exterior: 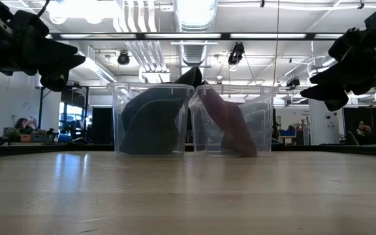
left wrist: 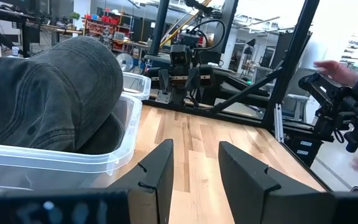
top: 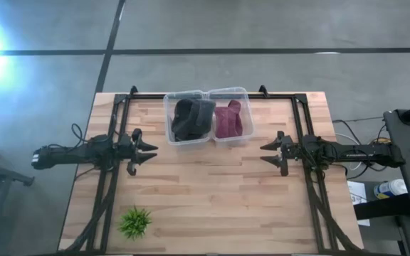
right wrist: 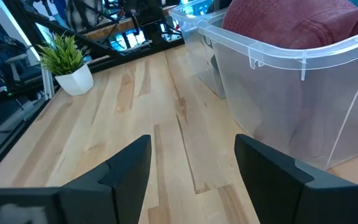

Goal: Pick & Place hat
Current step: Return to Home Position

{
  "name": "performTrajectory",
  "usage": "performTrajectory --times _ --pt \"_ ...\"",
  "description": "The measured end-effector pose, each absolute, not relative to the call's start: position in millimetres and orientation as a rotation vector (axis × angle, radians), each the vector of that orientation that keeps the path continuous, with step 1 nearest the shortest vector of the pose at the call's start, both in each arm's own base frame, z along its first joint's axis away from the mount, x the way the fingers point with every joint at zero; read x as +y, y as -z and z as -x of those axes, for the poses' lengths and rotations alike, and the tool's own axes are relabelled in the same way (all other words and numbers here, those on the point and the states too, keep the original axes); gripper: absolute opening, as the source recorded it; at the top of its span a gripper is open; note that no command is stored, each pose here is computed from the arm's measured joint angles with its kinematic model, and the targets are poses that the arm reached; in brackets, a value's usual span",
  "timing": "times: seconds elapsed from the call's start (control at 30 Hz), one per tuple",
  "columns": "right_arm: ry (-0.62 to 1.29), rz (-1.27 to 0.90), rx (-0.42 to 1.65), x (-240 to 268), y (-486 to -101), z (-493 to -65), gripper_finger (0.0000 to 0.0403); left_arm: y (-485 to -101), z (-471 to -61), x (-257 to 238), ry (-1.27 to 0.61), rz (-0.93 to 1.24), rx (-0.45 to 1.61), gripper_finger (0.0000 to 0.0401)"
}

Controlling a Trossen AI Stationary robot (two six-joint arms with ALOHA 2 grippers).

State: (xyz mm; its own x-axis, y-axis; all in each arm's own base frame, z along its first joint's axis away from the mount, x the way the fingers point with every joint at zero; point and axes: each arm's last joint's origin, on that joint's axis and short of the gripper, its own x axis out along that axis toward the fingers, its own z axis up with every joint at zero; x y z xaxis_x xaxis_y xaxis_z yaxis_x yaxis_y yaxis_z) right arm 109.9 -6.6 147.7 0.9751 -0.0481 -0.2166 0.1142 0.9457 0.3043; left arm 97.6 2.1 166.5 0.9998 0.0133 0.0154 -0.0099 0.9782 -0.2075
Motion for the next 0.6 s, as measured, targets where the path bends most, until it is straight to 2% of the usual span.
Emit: performTrajectory --times 0.2,0.33,0.6 --pt "0.081 -0.314 0.201 -7 -148 -110 0.0228 -167 -98 2 -0.012 0.209 -0.017 0.0121" --pt "0.064 -0.298 0.121 -6 -156 -106 0.0228 -167 -98 2 -0.013 0.209 -0.017 0.0121" --pt "-0.010 -0.141 -0.029 -1 -169 -97 0.0228 -166 -98 2 -0.013 0.209 -0.016 0.0121"
